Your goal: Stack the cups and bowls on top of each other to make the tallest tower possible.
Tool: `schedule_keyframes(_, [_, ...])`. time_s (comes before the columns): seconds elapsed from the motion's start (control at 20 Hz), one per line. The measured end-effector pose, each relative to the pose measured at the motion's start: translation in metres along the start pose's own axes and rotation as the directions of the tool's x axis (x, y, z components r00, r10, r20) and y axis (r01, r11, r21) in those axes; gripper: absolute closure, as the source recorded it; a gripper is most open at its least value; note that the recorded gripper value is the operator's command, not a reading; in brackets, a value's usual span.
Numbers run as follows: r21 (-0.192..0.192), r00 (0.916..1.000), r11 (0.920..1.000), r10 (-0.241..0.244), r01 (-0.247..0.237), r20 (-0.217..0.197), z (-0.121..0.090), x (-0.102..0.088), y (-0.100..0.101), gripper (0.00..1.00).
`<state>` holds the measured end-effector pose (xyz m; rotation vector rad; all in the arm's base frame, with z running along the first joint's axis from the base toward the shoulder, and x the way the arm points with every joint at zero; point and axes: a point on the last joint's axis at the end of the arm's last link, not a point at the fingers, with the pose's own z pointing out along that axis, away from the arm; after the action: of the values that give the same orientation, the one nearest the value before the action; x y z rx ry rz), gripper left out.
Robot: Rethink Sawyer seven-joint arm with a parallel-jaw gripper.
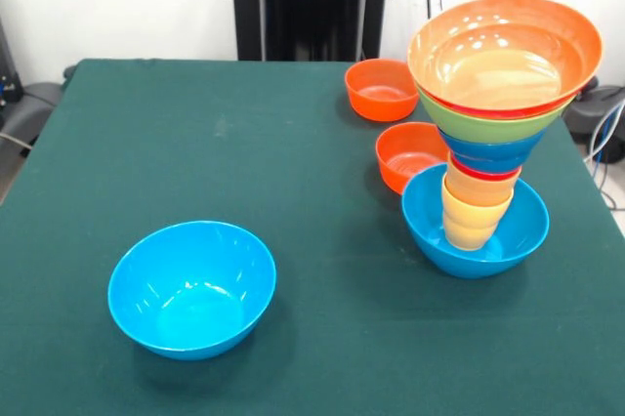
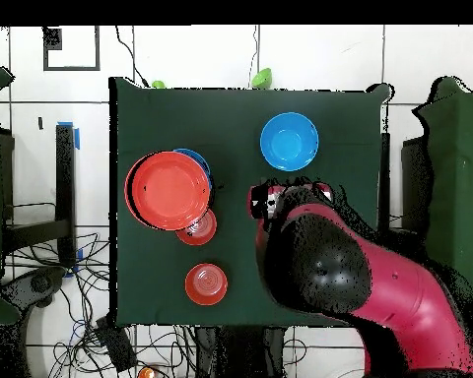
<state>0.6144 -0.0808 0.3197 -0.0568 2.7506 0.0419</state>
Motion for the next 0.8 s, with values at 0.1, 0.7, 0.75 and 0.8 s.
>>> schedule_keyframes(0.1, [-0.005,0.9996,0.9996,-0.029,0.029,-0.007,0.007,0.002,0.002,0.0])
schedule_keyframes(0.7, [-0.044,0.9822,0.9844,-0.173,0.17,-0.073,0.057,0.025,0.014,0.0])
schedule_keyframes(0.75, [-0.046,0.9808,0.9833,-0.179,0.176,-0.077,0.06,0.027,0.014,0.0])
schedule_keyframes(0.8, [-0.048,0.9794,0.9822,-0.185,0.182,-0.081,0.063,0.028,0.014,0.0])
